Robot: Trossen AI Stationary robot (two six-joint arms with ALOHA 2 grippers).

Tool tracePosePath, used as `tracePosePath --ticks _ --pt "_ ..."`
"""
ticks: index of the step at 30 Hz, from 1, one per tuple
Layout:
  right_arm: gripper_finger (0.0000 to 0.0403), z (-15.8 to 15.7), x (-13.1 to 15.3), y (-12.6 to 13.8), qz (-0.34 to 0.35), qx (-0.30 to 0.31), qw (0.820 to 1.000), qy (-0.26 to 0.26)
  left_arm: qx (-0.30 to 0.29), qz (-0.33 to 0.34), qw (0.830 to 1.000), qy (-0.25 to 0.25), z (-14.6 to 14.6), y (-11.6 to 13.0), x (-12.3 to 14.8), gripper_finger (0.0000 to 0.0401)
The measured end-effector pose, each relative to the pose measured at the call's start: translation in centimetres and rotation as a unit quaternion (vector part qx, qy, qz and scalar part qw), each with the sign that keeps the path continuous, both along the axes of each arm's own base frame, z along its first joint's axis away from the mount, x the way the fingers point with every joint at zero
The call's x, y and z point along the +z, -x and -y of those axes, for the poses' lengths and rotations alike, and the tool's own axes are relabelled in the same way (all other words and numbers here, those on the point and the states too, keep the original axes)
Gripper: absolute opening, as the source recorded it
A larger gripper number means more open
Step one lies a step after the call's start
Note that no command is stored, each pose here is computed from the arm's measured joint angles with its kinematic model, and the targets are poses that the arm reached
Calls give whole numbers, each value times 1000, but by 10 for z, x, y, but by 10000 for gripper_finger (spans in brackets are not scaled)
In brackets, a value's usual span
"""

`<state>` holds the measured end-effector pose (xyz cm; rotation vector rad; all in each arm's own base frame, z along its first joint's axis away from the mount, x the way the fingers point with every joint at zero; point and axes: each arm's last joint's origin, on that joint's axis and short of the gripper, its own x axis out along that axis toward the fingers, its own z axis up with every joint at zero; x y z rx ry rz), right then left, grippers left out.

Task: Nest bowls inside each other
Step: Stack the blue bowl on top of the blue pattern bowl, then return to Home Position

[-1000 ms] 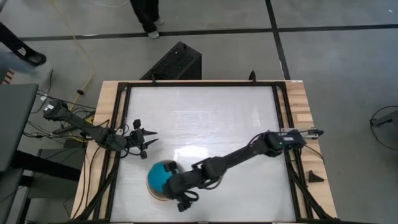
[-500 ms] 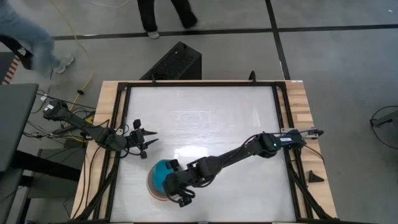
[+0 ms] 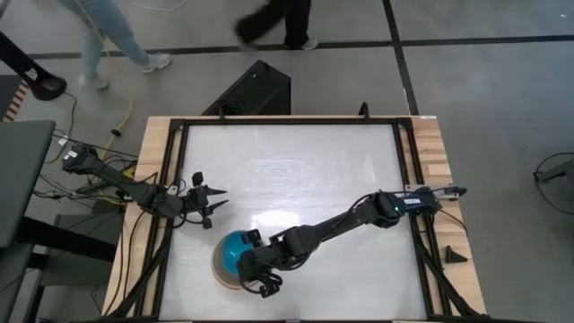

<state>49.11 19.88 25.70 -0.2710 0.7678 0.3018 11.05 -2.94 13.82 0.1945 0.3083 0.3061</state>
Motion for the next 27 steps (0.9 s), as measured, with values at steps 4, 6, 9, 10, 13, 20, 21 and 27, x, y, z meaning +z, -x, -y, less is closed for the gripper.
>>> tracePosePath --ticks 4,6,9,10,13,20,21,27 --pt "76 0 0 0 0 0 1000 0 0 0 1000 0 0 0 0 125" --pt "84 0 0 0 0 0 1000 0 0 0 1000 0 0 0 0 125" --pt "98 0 0 0 3 -1 1000 -2 0 0 1000 0 0 0 0 125" --pt "104 0 1 -1 3 -1 1000 -2 0 0 1000 0 0 0 0 125" --pt "128 0 1 -1 4 -3 1000 -4 0 0 1000 0 0 0 0 125" --pt "209 4 -1 -1 -11 -32 999 -25 0 1 1000 0 0 0 0 125" --pt "220 4 -1 0 -14 -31 999 -25 0 1 1000 0 0 0 0 125" --pt "254 4 7 3 -16 -24 999 -34 0 1 1000 0 0 0 0 125"
